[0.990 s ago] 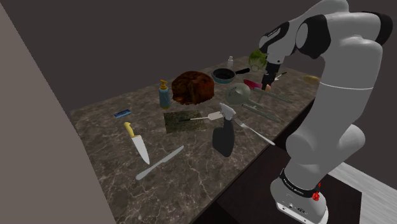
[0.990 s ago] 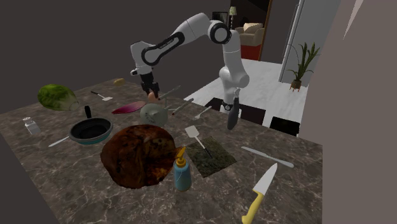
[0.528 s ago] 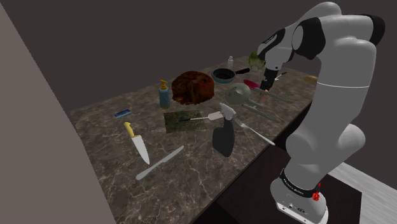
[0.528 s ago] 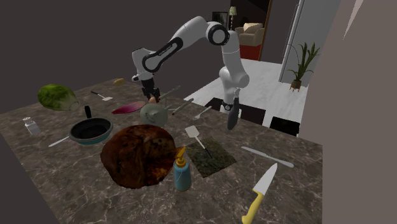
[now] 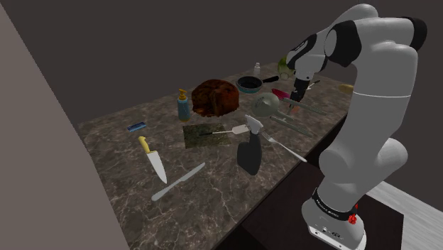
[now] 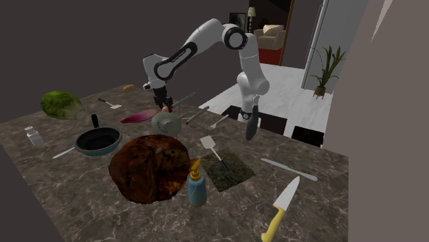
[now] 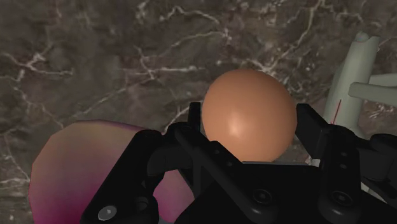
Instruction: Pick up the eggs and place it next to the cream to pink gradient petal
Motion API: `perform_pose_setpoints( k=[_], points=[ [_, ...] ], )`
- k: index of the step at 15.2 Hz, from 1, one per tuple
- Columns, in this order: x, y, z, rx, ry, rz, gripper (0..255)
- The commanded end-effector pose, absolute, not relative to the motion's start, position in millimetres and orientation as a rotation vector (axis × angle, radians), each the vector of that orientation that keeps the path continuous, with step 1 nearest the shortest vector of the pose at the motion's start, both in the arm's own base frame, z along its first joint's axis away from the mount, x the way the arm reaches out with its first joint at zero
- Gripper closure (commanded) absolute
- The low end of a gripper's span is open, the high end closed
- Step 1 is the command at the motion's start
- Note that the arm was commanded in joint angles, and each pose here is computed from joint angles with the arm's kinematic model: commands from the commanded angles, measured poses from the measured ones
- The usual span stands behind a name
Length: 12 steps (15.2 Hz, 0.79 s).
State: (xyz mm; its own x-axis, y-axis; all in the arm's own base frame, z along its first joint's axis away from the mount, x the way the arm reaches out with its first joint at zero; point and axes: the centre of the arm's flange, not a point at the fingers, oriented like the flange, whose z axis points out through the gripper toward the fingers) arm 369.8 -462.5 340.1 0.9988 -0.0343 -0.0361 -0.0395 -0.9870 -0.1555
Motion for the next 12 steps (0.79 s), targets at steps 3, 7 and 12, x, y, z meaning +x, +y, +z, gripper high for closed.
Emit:
perform_pose_setpoints(
  k=[3, 7, 12],
  points=[
    [370, -463, 340, -2.984, 0.055, 0.049, 0],
    [370, -463, 340, -2.984, 0.055, 0.05, 0],
    [371, -470, 390, -2.984, 0.055, 0.049, 0]
  ],
)
